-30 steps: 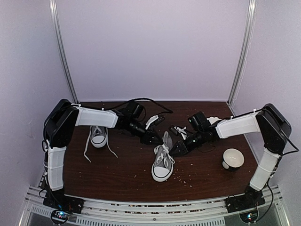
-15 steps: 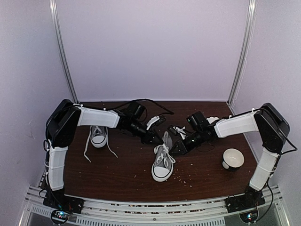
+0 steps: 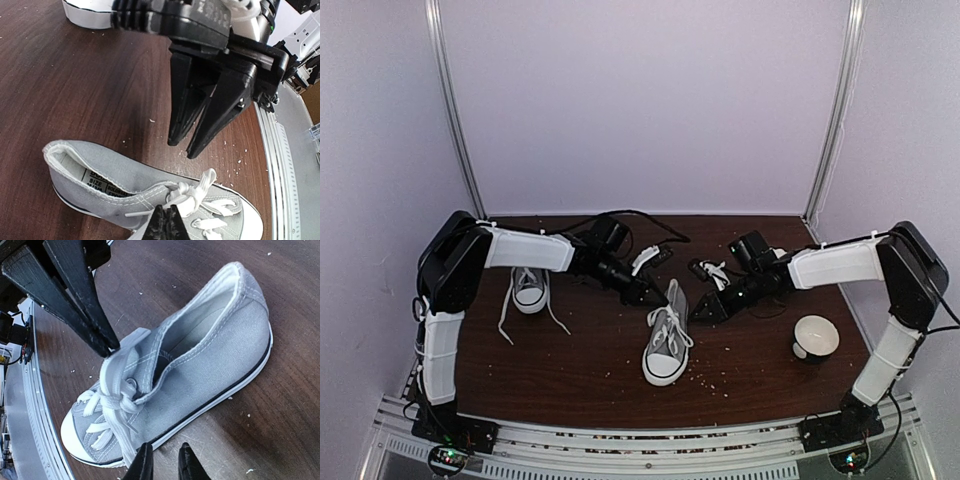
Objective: Tie the shoes
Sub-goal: Adjust the crossed shoelace on the shoelace.
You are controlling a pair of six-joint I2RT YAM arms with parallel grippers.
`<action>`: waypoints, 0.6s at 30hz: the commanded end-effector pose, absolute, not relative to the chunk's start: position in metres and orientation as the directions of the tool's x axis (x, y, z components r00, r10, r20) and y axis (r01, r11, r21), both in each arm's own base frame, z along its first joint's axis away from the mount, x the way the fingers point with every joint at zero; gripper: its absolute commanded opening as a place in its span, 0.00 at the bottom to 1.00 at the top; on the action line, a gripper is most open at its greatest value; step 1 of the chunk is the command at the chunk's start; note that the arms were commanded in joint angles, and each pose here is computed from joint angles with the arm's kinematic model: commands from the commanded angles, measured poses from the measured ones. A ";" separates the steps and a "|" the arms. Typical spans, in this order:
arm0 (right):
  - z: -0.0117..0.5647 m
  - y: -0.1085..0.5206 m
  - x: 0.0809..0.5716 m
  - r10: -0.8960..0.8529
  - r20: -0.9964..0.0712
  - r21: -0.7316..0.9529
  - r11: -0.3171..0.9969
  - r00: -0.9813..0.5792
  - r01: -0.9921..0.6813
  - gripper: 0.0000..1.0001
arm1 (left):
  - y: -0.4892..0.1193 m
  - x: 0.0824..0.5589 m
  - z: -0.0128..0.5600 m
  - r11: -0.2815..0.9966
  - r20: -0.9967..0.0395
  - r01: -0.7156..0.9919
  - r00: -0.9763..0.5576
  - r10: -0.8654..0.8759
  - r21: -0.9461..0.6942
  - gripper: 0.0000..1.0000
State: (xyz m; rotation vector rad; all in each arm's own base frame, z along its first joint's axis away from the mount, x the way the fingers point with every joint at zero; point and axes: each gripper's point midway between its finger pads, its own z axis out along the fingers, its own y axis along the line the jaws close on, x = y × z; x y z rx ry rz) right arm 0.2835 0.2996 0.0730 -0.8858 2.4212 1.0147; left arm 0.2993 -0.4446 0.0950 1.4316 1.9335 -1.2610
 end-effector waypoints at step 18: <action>0.056 0.320 0.259 -0.519 -0.573 0.431 0.468 -0.635 -0.771 0.28 | -0.449 0.302 0.101 0.049 -0.783 0.921 -0.356 0.510 -0.386 0.00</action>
